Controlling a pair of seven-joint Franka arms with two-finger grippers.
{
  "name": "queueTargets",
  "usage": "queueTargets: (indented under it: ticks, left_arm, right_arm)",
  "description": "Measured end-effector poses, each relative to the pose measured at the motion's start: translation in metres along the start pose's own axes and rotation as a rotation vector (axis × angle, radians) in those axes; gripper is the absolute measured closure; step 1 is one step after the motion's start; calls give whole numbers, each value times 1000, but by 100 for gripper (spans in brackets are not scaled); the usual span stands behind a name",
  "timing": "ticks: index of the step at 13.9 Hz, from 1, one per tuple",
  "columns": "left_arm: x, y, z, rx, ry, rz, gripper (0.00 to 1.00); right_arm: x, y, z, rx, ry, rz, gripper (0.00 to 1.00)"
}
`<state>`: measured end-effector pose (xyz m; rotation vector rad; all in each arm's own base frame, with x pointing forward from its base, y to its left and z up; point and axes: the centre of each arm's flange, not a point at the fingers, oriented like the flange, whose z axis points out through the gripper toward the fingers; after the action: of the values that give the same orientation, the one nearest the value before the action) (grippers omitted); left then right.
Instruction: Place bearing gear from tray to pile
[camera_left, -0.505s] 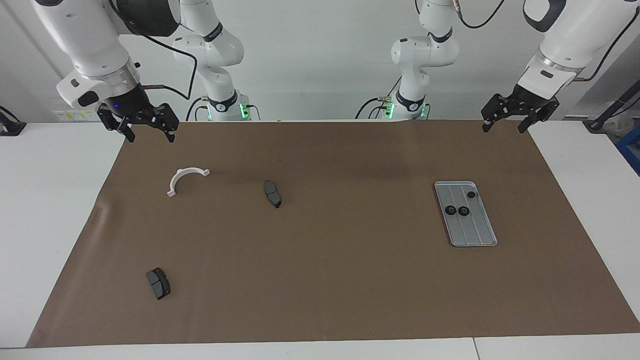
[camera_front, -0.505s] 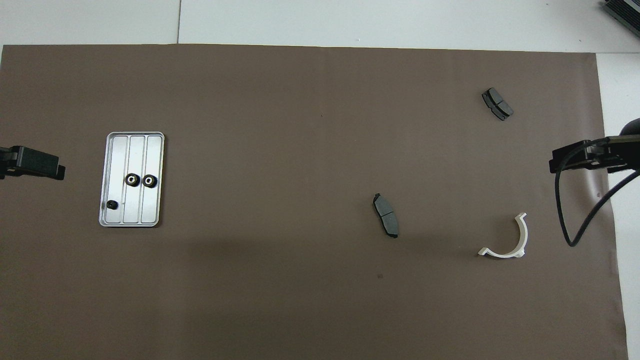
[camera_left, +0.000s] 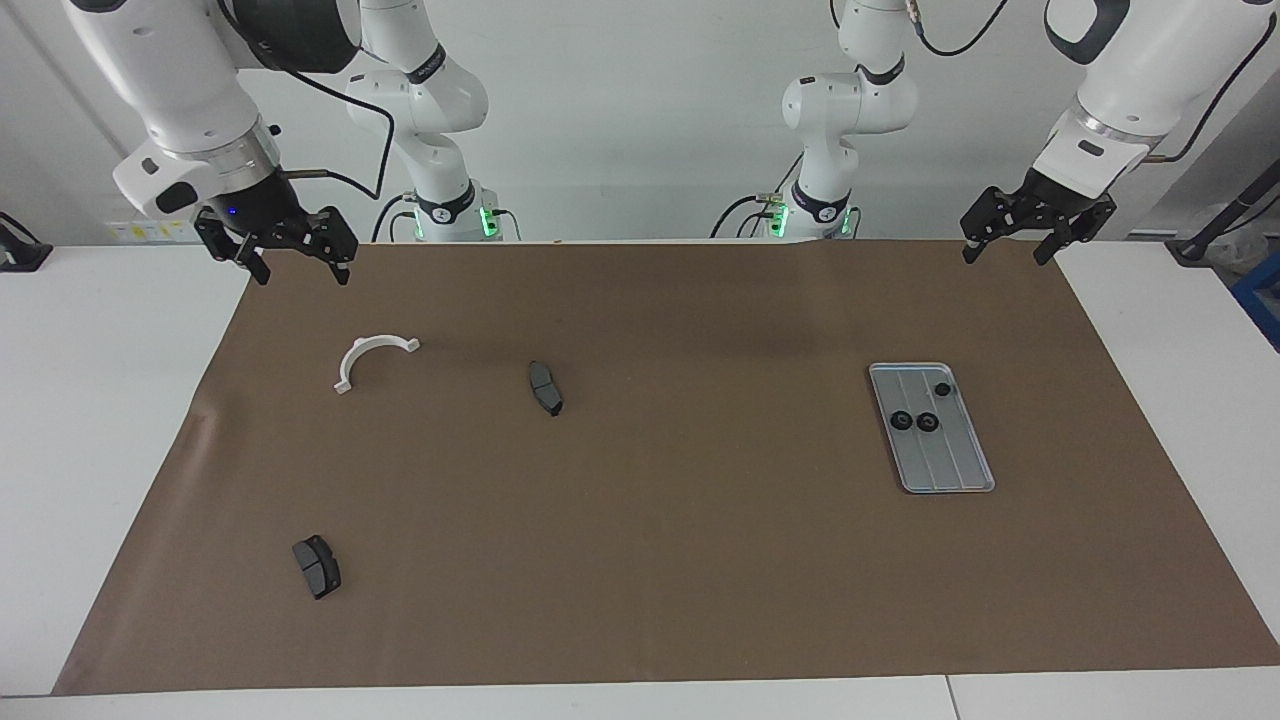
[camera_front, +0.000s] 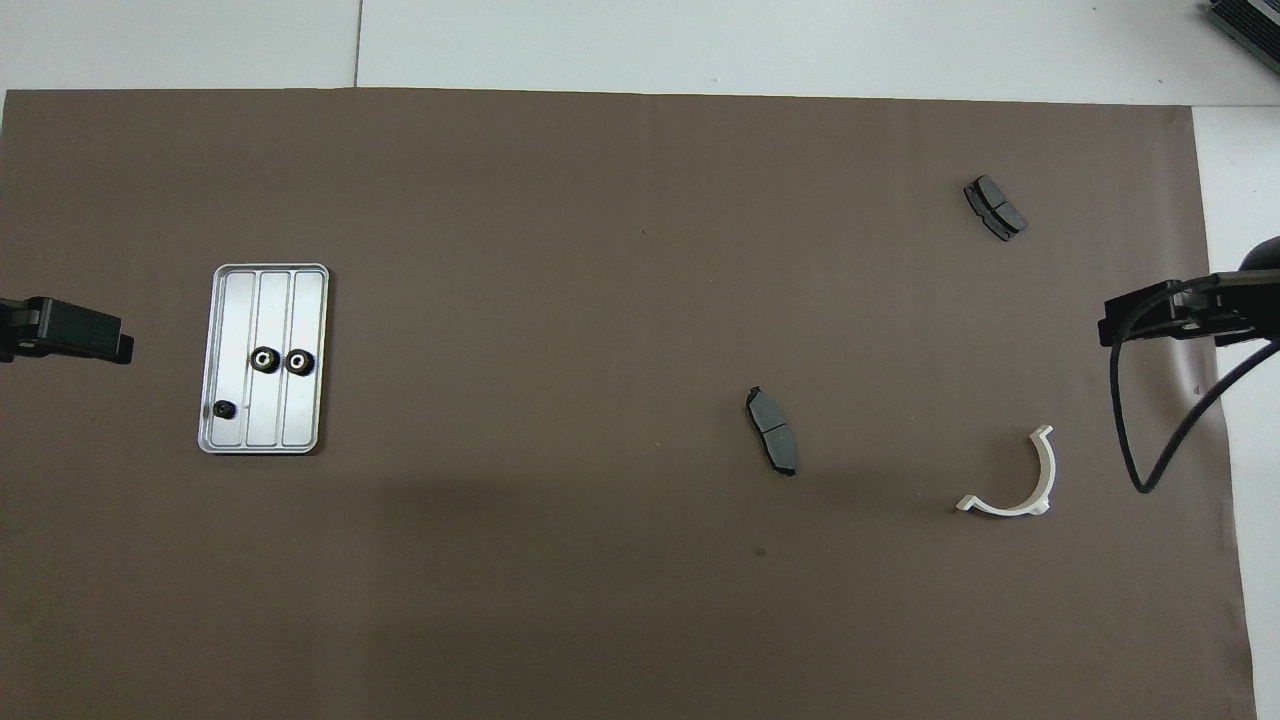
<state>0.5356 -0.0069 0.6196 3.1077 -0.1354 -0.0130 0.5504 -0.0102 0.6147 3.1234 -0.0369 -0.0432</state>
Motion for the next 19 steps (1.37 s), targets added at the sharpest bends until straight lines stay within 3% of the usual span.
queueTargets:
  ticks: [6, 11, 19]
  left_arm:
    - [-4, -5, 101, 3, 42, -9, 0]
    - [22, -3, 190, 12, 55, -3, 0]
    - [44, 0, 254, 20, 75, 10, 0]
  right_arm:
    - [0, 0, 0, 0, 0, 0, 0]
    - [0, 0, 0, 0, 0, 0, 0]
    - [0, 0, 0, 0, 0, 0, 0]
